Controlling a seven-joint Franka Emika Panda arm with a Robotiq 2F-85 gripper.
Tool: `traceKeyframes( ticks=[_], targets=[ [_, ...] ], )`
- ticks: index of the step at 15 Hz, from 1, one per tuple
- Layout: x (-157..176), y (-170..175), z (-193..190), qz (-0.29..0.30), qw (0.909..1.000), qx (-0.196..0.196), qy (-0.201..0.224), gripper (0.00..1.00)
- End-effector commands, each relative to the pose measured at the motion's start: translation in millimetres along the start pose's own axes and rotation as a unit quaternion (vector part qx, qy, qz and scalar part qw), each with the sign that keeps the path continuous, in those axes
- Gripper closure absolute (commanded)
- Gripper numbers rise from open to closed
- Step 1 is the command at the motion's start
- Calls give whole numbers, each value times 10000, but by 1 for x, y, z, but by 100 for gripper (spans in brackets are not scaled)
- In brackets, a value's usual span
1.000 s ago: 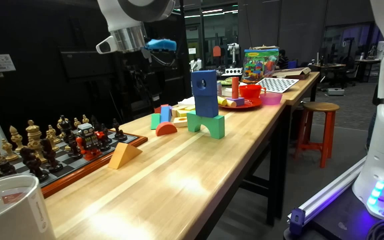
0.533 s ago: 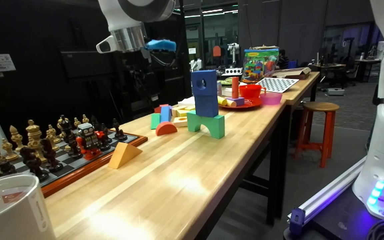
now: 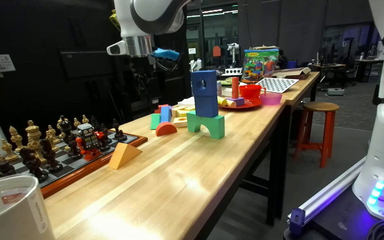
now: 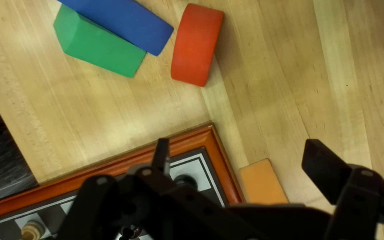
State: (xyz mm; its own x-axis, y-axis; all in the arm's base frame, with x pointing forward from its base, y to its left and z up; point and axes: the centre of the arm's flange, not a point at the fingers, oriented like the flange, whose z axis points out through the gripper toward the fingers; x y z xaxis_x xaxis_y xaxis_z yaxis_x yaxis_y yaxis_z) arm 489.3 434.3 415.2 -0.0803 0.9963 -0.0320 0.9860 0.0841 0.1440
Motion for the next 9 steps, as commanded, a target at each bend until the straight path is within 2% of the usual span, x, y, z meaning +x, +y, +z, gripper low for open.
traceKeyframes(
  ticks=[1,9],
  targets=[
    [-11,-7,1,-163,9998,12,146,0],
    [2,-8,15,-372,9991,220,12,0]
  ],
)
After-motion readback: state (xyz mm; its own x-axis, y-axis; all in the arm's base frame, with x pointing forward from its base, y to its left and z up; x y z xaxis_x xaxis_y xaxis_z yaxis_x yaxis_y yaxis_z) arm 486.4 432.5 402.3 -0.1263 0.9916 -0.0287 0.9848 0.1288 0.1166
